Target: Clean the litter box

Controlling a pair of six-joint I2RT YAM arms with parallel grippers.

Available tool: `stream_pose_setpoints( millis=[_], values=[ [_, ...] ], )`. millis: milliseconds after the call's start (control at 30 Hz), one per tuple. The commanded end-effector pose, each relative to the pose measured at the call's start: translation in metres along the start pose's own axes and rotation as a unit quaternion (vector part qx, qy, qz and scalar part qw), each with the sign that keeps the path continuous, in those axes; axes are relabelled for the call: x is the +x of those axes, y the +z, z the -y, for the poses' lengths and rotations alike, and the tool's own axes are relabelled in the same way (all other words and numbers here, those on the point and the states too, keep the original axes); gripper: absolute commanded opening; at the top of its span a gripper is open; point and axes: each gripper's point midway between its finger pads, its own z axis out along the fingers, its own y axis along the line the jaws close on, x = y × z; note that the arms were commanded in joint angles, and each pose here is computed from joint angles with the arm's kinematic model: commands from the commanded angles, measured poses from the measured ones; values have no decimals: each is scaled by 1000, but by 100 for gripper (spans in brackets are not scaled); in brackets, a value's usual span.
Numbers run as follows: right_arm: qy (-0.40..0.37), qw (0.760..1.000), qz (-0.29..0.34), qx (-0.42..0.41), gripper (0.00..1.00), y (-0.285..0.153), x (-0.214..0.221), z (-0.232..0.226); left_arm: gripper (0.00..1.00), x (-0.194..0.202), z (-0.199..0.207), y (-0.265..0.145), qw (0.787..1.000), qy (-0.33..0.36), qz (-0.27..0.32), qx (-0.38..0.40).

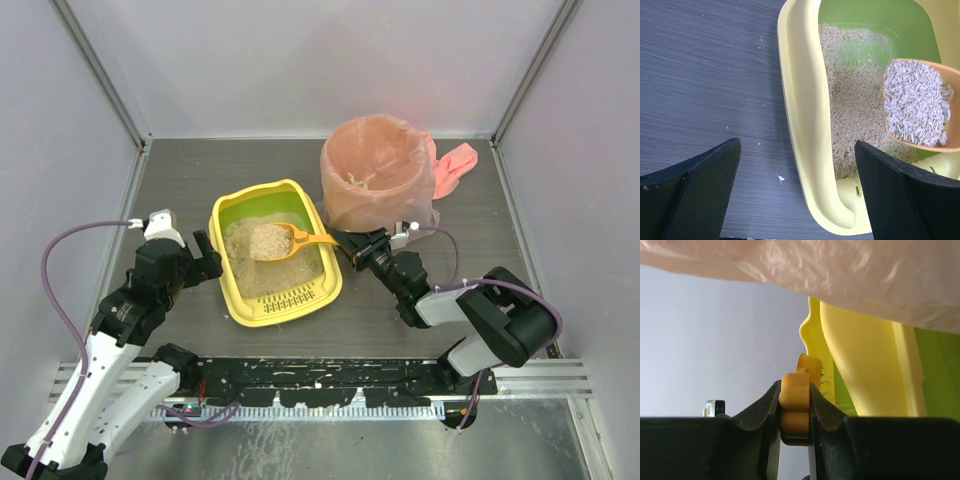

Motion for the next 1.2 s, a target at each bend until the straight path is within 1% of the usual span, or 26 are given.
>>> stream_pose_setpoints(
  millis=[0,33,67,167,200,267,300,333,400,433,533,567,633,667,767,800,900,933,1000,1033,1100,1133,1167],
  values=[
    [16,997,6,-76,1,2,-6,-42,98,-25,6,-9,999,-8,37,9],
    [28,997,22,-66,1,-2,-16,-35,98,-25,6,-10,999,-8,35,9],
    [31,997,25,-63,1,-2,-17,-33,98,-26,6,-11,999,-8,35,8],
    [11,996,-30,-81,1,10,15,-49,98,-26,5,-10,999,-9,42,9],
    [13,996,-27,-85,1,11,14,-49,98,-26,6,-8,999,-9,41,8],
    [34,997,16,-66,1,0,-13,-31,98,-26,7,-9,999,-7,35,9],
    [45,997,27,-63,1,-2,-19,-28,98,-27,7,-11,999,-7,34,9],
    [44,997,18,-69,1,2,-16,-33,98,-28,6,-12,999,-7,36,8],
    [27,996,-22,-80,0,9,8,-43,98,-28,5,-10,999,-8,44,8],
    [28,996,-22,-79,0,9,9,-42,98,-28,6,-10,999,-9,45,9],
    [49,996,29,-65,1,-2,-21,-29,98,-28,7,-12,999,-6,36,10],
    [46,997,19,-66,1,1,-16,-31,98,-28,7,-12,999,-6,35,8],
    [28,996,-26,-79,1,10,11,-43,98,-28,6,-10,999,-7,41,8],
    [24,996,-32,-82,1,12,15,-46,98,-28,6,-10,999,-8,43,9],
    [50,996,28,-68,0,0,-23,-30,98,-29,8,-12,999,-6,37,10],
    [53,996,27,-67,1,-1,-24,-29,98,-29,7,-13,999,-6,37,9],
    [23,996,-31,-78,1,12,12,-44,98,-29,6,-11,999,-7,45,9],
    [23,996,-28,-78,1,11,11,-43,98,-28,7,-9,999,-6,43,10],
    [48,996,19,-67,1,1,-19,-31,98,-28,8,-9,999,-3,34,9],
    [55,996,31,-65,1,-2,-26,-27,98,-29,9,-11,999,-4,32,10],
    [34,996,-13,-82,1,8,-2,-42,98,-30,9,-9,999,-6,39,12],
    [23,996,-33,-74,1,12,13,-42,98,-29,9,-8,999,-7,42,13],
    [19,997,-35,-72,1,13,15,-42,98,-30,10,-7,999,-8,43,15]
  ],
)
